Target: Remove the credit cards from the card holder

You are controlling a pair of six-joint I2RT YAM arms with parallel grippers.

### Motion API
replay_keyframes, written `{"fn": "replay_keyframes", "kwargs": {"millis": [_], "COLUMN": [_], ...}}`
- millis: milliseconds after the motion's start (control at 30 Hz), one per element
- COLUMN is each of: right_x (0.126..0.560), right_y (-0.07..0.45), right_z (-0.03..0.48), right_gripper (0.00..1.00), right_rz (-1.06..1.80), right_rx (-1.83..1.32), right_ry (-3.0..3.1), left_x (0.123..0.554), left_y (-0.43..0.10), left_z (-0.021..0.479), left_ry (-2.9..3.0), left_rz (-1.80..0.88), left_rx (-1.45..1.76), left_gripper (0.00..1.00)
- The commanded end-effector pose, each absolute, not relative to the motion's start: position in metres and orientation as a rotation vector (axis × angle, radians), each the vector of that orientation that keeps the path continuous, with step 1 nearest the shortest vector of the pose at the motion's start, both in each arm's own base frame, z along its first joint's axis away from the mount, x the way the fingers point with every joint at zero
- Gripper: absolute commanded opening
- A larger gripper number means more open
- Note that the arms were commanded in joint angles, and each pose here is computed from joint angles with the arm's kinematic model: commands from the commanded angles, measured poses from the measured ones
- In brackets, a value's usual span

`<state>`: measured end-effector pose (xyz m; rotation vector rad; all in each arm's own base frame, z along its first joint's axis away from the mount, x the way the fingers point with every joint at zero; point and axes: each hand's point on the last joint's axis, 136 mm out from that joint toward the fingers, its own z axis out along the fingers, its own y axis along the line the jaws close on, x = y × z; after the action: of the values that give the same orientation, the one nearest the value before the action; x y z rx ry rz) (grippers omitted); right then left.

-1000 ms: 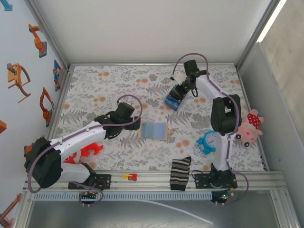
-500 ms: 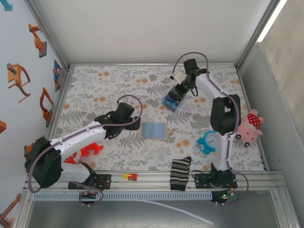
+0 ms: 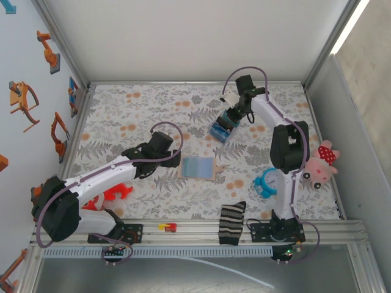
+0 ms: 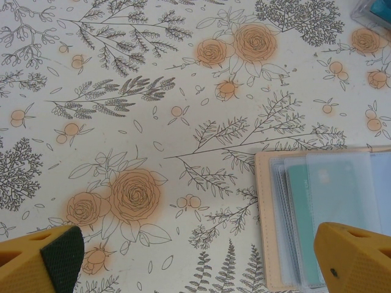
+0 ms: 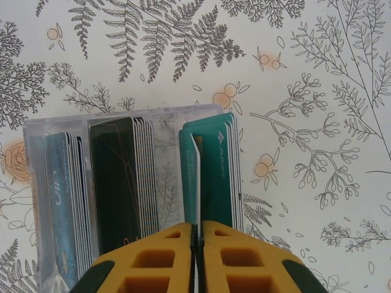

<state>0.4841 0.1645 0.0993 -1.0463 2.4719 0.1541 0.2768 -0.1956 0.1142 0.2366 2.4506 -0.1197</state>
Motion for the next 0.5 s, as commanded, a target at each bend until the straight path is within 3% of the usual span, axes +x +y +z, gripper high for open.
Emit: {"fn": "replay_keyframes", "kwargs": {"millis": [0, 467], "right_x": [0.489, 0.485], "right_y": [0.165, 0.17], "right_z": [0.117, 0.15], "right_gripper": [0.13, 0.23], "right_rz": [0.128, 0.182], "right_rx": [-1.022, -0.95], "right_ry": [2.45, 2.396], "left_x": [0.276, 0.275], "left_y": [-0.193, -0.19], "left_z": [0.118, 0.125], "left_ry": [2.447, 2.427], "left_rz": [-0.127, -0.134], "left_rx": [0.225, 0.217], "left_gripper": [0.97, 0.97]}}
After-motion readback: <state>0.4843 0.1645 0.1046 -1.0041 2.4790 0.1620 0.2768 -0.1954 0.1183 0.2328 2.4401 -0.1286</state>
